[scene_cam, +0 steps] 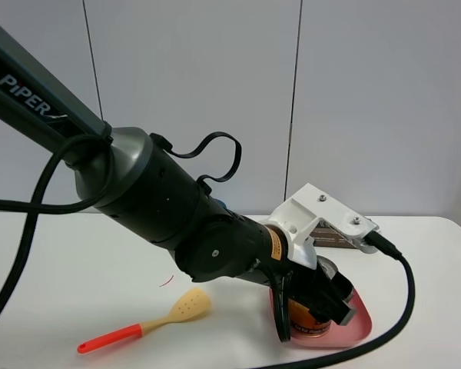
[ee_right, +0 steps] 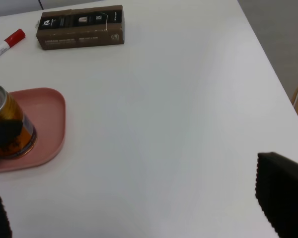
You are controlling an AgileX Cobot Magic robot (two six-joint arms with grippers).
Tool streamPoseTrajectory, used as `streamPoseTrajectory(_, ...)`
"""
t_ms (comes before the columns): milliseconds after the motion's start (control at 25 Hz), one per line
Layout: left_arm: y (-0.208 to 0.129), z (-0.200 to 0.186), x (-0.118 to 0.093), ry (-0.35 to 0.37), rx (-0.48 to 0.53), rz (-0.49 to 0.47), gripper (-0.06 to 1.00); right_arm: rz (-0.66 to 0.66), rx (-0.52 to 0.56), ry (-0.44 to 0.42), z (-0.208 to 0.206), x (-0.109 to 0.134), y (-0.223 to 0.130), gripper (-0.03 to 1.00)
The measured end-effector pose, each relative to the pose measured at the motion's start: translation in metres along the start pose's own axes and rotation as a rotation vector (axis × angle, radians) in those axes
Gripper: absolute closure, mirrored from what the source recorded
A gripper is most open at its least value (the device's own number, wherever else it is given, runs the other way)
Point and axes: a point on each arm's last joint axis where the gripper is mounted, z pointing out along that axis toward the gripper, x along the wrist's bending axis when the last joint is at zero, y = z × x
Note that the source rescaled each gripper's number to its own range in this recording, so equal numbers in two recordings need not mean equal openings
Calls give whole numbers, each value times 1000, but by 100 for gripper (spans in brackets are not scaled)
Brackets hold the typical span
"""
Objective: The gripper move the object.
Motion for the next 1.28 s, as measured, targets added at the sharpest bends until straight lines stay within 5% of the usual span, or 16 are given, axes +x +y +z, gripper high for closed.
streamPoseTrajectory(160,1,0,0,0,-4,-13,47,0,0,0,0,0,0,-3)
streamPoseTrajectory(400,6,-3,0,2,-10,-17,47,0,0,0,0,0,0,-3)
streamPoseTrajectory(880,69,-60,7,28,-82,-10,47,0,0,0,0,0,0,-3)
streamPoseTrajectory(1280,89,-105,12,52,49,-9,47,0,0,0,0,0,0,-3)
